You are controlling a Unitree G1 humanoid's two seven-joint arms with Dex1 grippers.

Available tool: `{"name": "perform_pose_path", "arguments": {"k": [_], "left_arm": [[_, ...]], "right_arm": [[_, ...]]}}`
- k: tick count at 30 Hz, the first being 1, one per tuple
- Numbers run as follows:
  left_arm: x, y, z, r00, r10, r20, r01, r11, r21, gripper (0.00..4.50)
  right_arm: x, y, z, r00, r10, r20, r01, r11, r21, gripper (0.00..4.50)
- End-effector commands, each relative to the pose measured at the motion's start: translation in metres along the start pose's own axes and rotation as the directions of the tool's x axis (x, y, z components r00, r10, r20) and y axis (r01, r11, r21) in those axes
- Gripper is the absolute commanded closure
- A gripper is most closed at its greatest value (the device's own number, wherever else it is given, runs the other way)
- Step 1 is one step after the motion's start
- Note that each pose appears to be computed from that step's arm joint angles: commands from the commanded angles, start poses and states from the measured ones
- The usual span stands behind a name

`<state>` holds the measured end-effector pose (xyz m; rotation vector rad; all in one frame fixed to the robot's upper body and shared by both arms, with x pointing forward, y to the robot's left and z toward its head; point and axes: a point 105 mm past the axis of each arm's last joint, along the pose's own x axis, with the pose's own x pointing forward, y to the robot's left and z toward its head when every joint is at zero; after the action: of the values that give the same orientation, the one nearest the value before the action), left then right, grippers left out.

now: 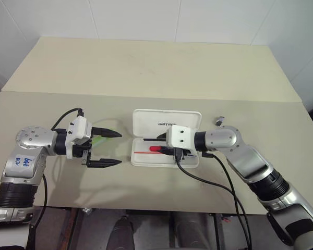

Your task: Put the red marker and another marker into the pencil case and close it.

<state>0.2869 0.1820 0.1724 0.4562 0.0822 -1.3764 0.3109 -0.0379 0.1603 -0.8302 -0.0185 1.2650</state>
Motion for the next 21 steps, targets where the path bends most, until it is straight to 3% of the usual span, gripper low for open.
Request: {"name": "perform_pose_path", "arguments": {"k": [1, 3, 9, 13, 21], "left_arm": [[-0.008, 0.004, 0.01, 1.0, 0.024, 0.01, -0.024, 0.999, 0.034, 0.0], [-0.009, 0.006, 0.011, 0.999, 0.041, 0.012, -0.041, 0.999, 0.034, 0.0], [-0.024, 0.015, 0.005, 0.989, 0.143, -0.035, -0.143, 0.99, 0.003, 0.0], [-0.041, 0.023, -0.012, 0.965, 0.232, -0.124, -0.238, 0.97, -0.038, 0.0], [-0.06, 0.043, -0.044, 0.906, 0.33, -0.266, -0.373, 0.919, -0.129, 0.0]], "right_arm": [[-0.013, -0.009, 0.021, 0.996, -0.038, 0.078, 0.039, 0.999, -0.018, 0.72], [-0.02, -0.008, 0.031, 0.989, -0.039, 0.143, 0.038, 0.999, 0.007, 0.05], [-0.048, 0.001, 0.049, 0.954, -0.062, 0.294, 0.038, 0.996, 0.086, 0.02], [-0.071, 0.013, 0.042, 0.95, -0.062, 0.306, 0.016, 0.988, 0.151, 0.02], [-0.084, 0.01, 0.025, 0.955, -0.161, 0.247, 0.106, 0.969, 0.223, 0.02]]}}
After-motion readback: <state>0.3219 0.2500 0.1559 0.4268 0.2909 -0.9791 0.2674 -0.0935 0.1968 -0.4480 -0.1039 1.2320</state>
